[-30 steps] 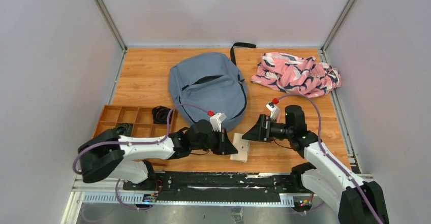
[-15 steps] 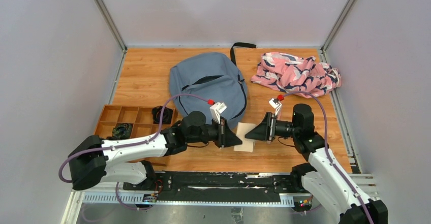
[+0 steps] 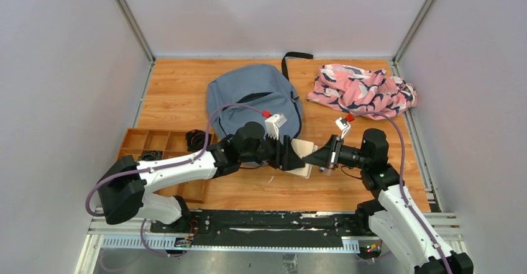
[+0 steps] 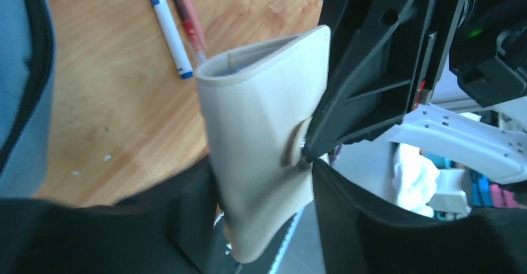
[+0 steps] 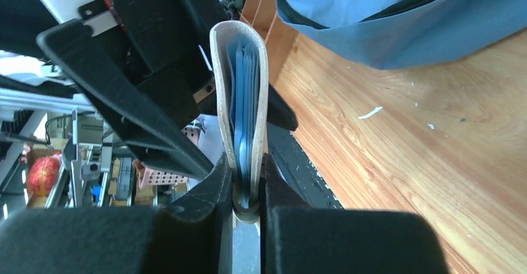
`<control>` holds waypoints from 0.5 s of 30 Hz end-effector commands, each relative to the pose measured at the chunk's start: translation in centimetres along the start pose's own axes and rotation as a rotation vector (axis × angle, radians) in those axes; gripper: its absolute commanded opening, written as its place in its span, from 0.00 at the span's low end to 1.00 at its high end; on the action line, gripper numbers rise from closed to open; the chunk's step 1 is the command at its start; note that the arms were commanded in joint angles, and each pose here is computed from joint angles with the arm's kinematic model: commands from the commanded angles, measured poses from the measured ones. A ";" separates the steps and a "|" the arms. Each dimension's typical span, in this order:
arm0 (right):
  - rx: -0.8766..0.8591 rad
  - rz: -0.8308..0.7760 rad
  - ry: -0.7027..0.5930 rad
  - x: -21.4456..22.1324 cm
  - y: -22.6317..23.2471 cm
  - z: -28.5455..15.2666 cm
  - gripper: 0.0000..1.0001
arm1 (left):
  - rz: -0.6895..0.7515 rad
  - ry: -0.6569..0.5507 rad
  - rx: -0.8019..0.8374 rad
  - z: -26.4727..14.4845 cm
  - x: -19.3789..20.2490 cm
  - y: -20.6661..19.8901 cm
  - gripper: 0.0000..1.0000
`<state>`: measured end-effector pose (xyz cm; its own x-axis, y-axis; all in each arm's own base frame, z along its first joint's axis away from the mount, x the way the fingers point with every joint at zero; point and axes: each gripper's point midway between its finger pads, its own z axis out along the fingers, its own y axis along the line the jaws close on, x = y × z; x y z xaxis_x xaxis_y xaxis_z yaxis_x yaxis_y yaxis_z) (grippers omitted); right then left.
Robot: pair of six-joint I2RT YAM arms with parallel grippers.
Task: Pack the student bag
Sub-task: Pick up the personal item from the center of the board, then adjust the student bag at the center of the board.
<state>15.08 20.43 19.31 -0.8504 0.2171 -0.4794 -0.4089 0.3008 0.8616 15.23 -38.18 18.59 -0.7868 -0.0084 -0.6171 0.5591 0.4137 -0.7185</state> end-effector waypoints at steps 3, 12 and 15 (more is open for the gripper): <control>0.150 0.005 -0.093 -2.5 -1.6 0.2 0.00 | 0.036 -0.076 -0.338 -2.4 -7.4 5.8 0.62; 0.334 0.037 -0.152 -5.9 -5.1 1.0 0.00 | 0.060 -0.219 -0.945 -14.6 -18.9 18.3 0.63; 0.366 0.054 -0.162 -7.7 -5.3 1.6 0.00 | 0.160 -0.102 -0.991 -13.3 -21.0 19.5 0.64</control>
<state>21.54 18.77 15.95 -0.8400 0.3534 -0.4118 -0.1679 0.5523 0.8166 37.44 -19.17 22.74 -0.6382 -0.1952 -0.7447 0.0909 0.9415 -0.3246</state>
